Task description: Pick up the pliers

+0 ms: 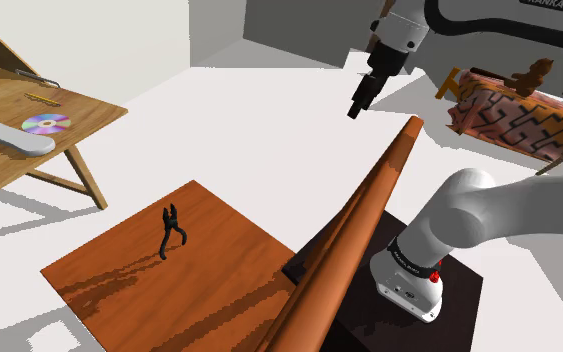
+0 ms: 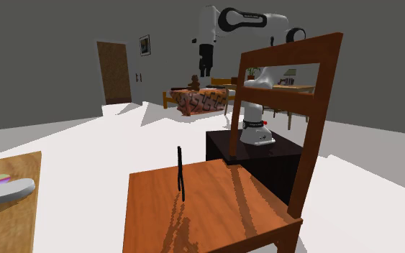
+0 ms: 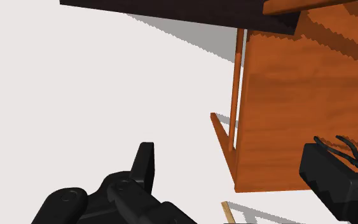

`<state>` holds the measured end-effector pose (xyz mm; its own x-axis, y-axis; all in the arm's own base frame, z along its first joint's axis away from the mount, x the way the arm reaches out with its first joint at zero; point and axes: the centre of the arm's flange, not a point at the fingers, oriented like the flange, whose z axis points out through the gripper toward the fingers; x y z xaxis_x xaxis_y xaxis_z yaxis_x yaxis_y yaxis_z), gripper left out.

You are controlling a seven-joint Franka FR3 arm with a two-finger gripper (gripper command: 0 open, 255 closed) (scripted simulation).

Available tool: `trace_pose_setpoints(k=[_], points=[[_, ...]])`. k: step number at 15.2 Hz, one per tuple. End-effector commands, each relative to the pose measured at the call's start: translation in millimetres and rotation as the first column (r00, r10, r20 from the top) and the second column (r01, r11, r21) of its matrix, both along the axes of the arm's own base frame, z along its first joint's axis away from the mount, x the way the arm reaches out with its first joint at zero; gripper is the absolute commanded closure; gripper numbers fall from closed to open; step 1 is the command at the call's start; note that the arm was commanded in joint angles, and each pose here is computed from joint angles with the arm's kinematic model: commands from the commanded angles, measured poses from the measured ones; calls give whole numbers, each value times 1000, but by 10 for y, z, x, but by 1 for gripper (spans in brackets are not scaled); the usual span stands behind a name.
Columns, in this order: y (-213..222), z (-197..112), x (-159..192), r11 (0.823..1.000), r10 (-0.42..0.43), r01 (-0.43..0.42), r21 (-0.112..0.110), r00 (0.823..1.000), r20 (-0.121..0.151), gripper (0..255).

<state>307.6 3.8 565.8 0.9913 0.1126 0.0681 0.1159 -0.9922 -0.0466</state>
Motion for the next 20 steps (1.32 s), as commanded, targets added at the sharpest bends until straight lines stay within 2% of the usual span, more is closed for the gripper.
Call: trace_pose_setpoints(k=[1, 5, 10, 15, 20], points=[[0, 0, 0, 1000, 0, 0, 0, 1000, 0, 0], [320, -180, 404, 994, 109, -109, -11, 994, -7, 0], [775, -414, 855, 970, 242, -243, -24, 970, -17, 0], [1283, -658, 1239, 927, 371, -372, -36, 928, -29, 0], [1835, -913, 1548, 868, 493, -495, -46, 869, -43, 0]])
